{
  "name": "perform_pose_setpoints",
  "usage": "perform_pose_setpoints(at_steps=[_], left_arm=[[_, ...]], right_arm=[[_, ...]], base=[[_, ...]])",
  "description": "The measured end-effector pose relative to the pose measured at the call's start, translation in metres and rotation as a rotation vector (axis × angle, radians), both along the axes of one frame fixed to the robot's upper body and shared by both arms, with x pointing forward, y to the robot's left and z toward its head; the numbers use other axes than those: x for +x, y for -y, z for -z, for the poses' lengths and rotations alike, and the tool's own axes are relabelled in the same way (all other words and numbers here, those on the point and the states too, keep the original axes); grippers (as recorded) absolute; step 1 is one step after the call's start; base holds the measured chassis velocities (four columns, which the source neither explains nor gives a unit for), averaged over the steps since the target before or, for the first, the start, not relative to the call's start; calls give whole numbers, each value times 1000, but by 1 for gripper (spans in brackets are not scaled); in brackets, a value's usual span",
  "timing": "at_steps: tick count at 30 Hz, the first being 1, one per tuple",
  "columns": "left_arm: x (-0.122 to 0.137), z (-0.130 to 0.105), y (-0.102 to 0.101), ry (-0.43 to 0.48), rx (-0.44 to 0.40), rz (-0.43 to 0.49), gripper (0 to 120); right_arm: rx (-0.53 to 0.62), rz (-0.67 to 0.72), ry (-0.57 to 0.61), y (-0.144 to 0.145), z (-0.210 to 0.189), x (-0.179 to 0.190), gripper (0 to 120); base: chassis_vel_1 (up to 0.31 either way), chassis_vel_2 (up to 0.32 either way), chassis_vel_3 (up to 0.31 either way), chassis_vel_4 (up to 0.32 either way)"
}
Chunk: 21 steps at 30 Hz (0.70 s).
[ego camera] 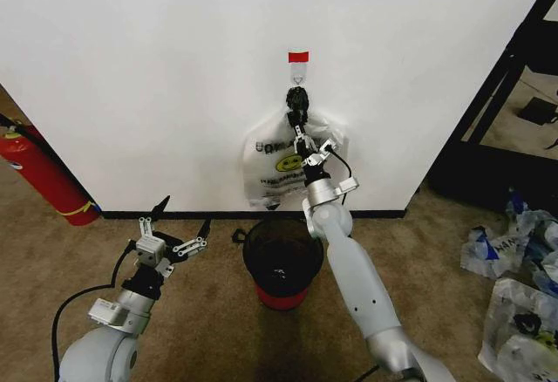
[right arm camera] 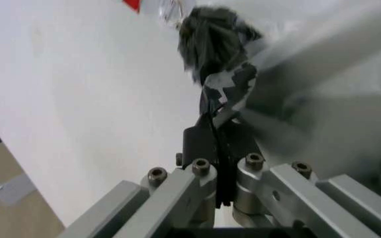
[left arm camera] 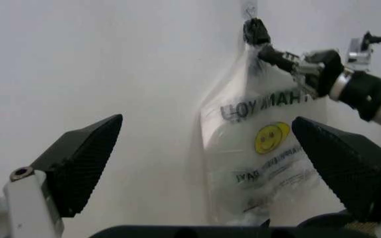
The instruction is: Pick up the garbage bag from the wall and place it over the trash bin.
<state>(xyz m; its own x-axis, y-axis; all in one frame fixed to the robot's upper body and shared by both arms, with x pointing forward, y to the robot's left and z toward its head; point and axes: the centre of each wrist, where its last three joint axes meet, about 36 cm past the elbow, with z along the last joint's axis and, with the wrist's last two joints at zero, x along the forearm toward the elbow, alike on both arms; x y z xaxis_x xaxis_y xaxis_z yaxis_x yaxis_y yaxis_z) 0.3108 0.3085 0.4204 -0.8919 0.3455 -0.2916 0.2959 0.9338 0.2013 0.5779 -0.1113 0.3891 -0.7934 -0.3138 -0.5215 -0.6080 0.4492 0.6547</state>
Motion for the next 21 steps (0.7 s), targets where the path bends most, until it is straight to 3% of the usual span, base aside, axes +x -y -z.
perform_pose_setpoints(at_steps=[5, 21], left_arm=[[0, 0, 0, 2, 4, 5, 100], [0, -2, 5, 21, -4, 33, 100]], right_arm=[[-27, -3, -14, 10, 19, -20, 0], [-123, 8, -73, 54, 72, -134, 0]], base=[[0, 0, 0, 0], [0, 0, 0, 0]])
